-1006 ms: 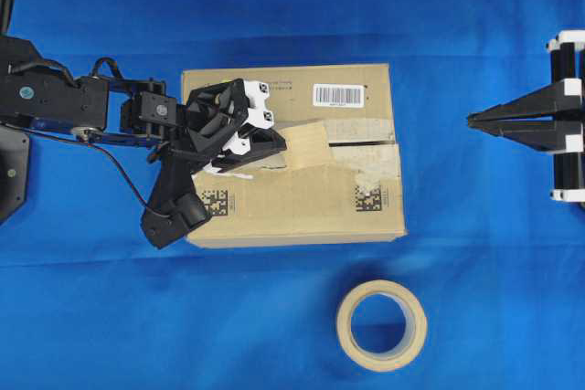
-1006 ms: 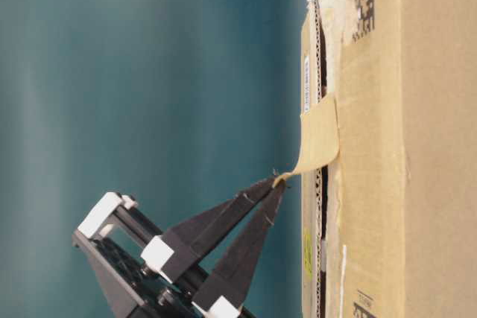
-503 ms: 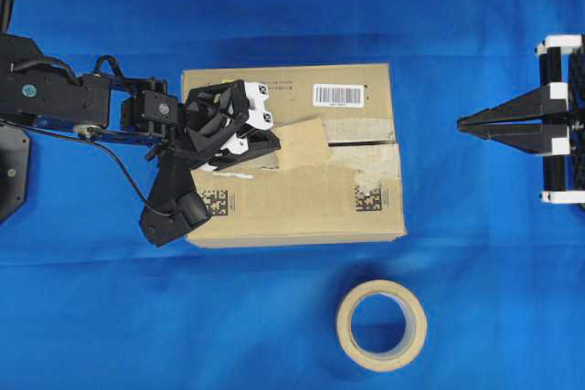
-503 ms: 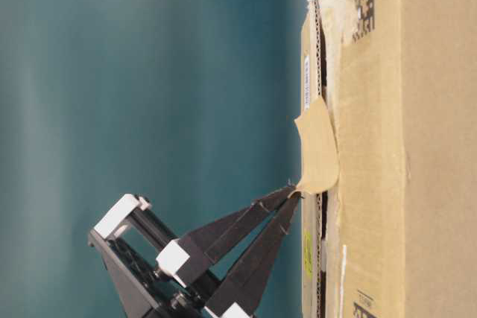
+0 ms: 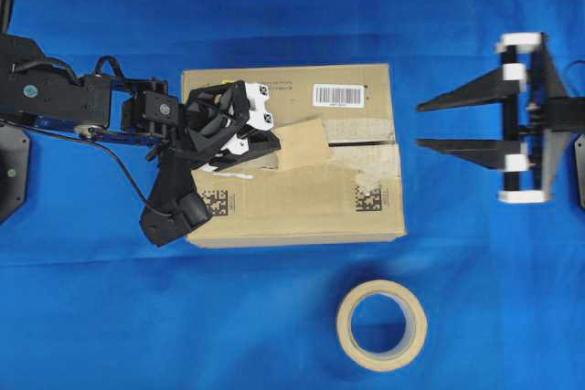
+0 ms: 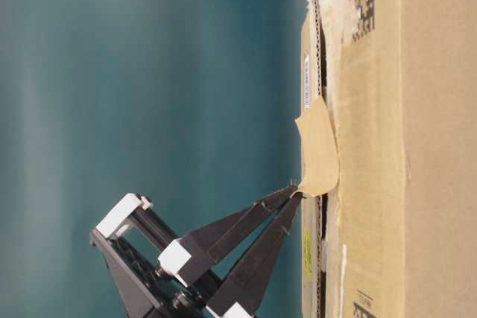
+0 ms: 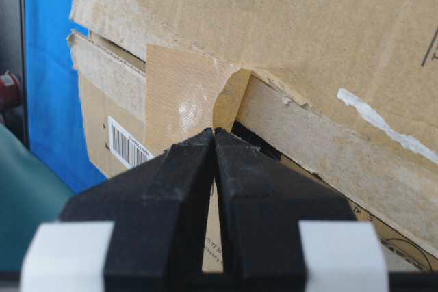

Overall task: Apply tape along the seams of the closed cardboard box to seal it securely.
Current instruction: 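Bring the right gripper in to press the tape onto the seam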

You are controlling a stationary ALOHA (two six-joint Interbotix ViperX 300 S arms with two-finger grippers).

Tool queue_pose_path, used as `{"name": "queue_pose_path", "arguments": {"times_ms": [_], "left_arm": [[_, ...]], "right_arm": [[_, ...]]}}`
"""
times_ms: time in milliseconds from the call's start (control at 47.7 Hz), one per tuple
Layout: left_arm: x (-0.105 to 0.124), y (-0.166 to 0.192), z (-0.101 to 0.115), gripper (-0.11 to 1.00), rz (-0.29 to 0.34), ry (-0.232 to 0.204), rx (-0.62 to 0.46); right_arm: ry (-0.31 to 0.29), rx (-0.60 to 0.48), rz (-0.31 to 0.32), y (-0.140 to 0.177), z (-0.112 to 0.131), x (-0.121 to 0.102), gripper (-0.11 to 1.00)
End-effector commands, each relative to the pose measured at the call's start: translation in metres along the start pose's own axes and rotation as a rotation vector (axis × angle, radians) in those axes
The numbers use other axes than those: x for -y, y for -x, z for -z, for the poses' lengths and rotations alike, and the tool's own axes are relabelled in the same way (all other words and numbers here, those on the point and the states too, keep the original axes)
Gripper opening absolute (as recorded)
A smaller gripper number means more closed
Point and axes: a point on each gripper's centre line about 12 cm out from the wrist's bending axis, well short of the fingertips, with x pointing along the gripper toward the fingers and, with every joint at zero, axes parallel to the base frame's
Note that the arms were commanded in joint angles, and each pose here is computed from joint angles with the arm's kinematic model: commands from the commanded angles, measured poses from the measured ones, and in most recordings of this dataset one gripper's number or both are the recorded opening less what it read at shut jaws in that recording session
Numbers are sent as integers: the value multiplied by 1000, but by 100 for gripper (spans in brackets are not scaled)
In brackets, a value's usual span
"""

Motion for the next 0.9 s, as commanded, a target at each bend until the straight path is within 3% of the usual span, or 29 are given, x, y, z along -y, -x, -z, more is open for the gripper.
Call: {"name": "queue_pose_path", "arguments": {"times_ms": [0, 293, 524, 880], "left_arm": [[-12, 4, -1, 0, -35, 1, 4], [-13, 4, -1, 0, -37, 1, 4], [-13, 3, -1, 0, -37, 1, 4], [-13, 3, -1, 0, -37, 4, 4]], "right_arm": [[-9, 31, 4, -17, -11, 1, 51], [3, -5, 9, -74, -11, 3, 51], [0, -43, 20, -98, -9, 7, 51], [-16, -192, 20, -118, 25, 6, 51]]}}
